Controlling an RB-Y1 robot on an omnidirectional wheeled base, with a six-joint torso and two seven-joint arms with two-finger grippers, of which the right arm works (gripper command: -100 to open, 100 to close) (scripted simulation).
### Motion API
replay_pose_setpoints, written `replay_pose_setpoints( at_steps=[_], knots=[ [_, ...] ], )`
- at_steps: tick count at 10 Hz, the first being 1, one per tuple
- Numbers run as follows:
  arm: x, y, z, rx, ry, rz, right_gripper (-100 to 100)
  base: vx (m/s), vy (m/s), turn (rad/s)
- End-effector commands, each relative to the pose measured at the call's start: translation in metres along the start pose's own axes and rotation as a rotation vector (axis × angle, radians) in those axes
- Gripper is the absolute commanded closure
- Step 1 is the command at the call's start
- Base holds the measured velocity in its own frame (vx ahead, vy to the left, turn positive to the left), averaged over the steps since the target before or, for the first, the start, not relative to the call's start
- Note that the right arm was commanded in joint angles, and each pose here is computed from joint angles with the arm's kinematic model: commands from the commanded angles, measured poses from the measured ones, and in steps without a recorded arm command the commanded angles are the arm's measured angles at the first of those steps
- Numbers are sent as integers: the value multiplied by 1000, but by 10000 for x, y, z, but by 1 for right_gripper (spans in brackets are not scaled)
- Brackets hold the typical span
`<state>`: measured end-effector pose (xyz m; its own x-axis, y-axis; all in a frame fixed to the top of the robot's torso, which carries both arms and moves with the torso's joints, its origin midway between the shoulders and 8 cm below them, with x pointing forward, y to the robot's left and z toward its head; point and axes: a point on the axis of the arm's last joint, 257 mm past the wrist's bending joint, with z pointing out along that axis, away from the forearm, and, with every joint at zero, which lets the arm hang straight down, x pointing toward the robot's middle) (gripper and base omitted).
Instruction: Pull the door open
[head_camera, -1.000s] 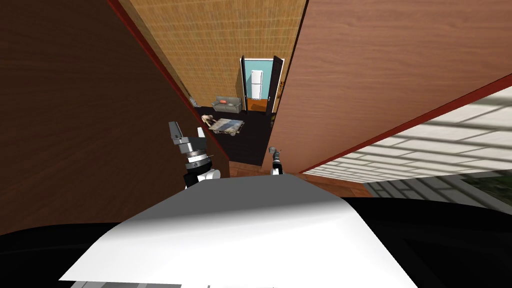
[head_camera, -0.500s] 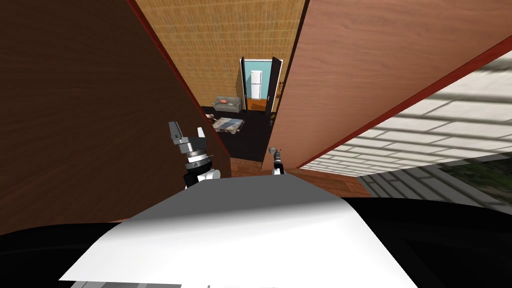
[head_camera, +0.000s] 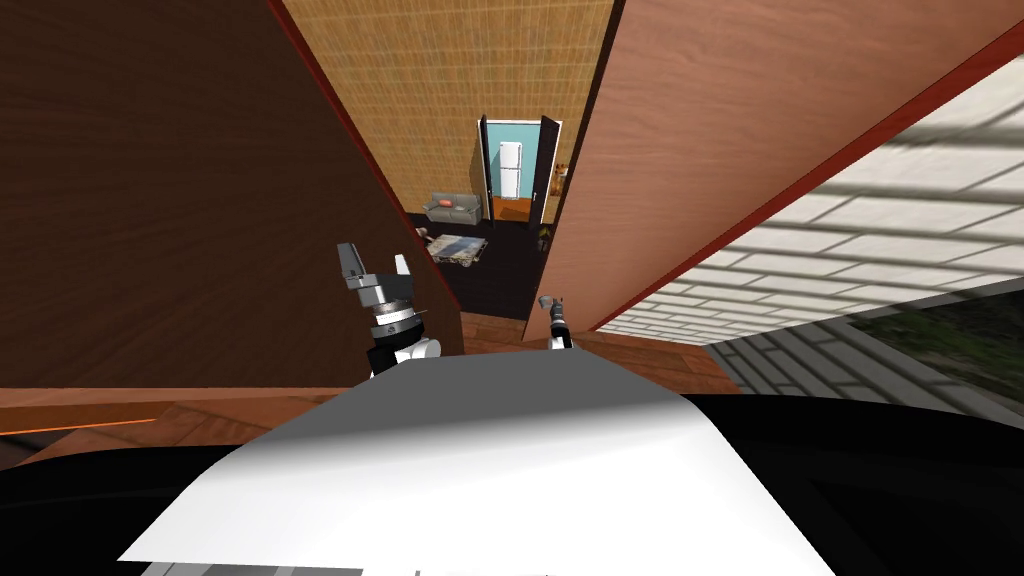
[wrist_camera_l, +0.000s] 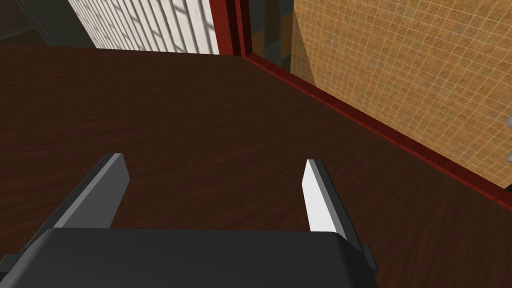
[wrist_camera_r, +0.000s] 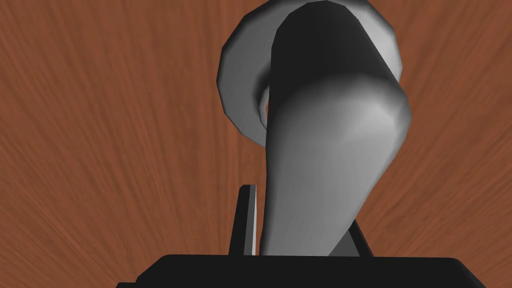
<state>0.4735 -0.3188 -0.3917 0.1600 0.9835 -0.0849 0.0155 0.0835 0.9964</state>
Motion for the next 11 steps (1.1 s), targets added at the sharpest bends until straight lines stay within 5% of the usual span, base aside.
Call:
replay_pose_setpoints(
  at_steps=[1, 11],
  knots=[
    [-175, 91, 61, -20, -11, -20, 100, -102, 0, -18],
    [-285, 113, 88, -24, -3, -39, 100, -35, -7, -1]
  ],
)
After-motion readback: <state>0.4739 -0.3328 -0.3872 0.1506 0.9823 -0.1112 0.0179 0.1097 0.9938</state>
